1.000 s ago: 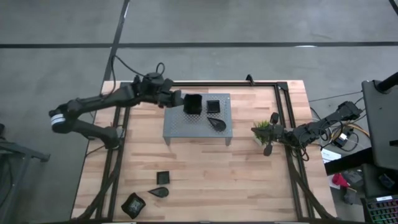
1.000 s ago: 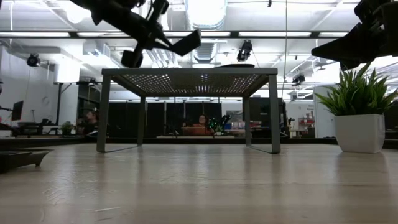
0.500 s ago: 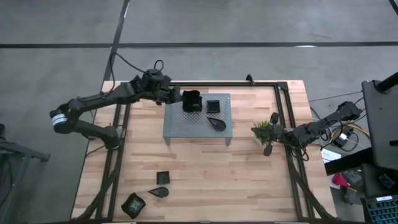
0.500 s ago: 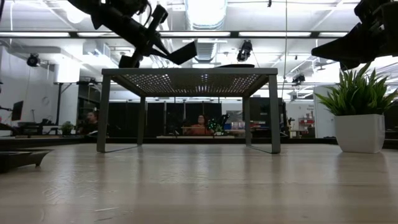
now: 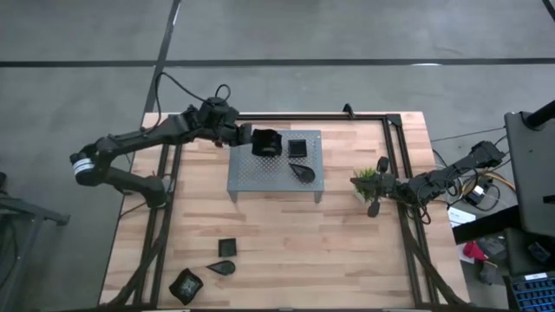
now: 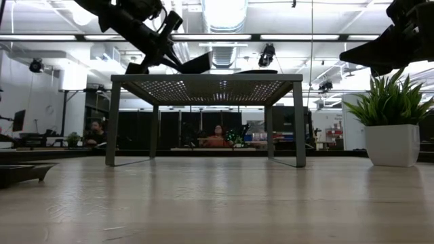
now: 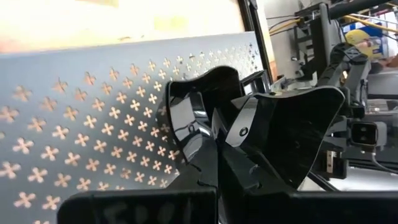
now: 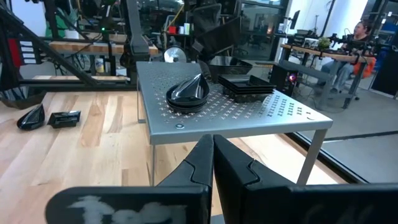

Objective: Pick & Place Mini shaped plates
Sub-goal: Stack the distorted square plate on top of the distorted square plate on the shelf

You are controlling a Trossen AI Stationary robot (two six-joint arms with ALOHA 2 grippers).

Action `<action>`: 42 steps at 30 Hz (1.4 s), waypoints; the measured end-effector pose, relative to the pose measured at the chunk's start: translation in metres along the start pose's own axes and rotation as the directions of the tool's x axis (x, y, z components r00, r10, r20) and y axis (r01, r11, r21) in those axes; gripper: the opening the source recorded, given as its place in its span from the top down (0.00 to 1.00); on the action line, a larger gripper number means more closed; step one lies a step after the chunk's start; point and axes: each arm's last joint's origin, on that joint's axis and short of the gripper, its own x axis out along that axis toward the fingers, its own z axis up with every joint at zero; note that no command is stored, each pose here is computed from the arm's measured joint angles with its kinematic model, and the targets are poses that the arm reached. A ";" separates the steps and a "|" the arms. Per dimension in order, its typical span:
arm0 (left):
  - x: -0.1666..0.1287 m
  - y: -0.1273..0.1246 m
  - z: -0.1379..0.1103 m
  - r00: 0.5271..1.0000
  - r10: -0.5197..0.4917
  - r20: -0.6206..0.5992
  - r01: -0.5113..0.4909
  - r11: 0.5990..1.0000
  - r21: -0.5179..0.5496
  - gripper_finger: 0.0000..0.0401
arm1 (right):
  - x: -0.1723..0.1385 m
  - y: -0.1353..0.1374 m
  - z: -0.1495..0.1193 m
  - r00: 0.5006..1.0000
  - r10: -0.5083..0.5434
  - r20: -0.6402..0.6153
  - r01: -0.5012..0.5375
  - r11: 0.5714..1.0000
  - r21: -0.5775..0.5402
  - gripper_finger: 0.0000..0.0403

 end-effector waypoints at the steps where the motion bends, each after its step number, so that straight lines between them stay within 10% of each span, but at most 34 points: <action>1: 0.000 0.000 0.000 1.000 0.003 0.006 -0.003 1.000 0.010 1.00 | 0.000 0.000 0.000 1.000 0.000 0.000 0.000 1.000 0.000 0.98; 19: -0.009 -0.010 0.003 0.997 -0.075 -0.005 0.075 0.995 0.070 0.62 | 0.000 0.000 0.000 1.000 0.000 0.000 0.000 1.000 0.000 0.98; 33: -0.060 -0.037 -0.029 0.945 -0.283 -0.165 0.323 0.888 0.327 0.61 | 0.000 0.000 0.000 1.000 0.000 0.000 0.000 1.000 0.000 0.98; 42: -0.089 -0.038 -0.072 0.900 -0.221 -0.375 0.368 0.847 0.385 0.62 | 0.000 0.000 0.000 1.000 0.000 0.000 0.000 1.000 0.000 0.98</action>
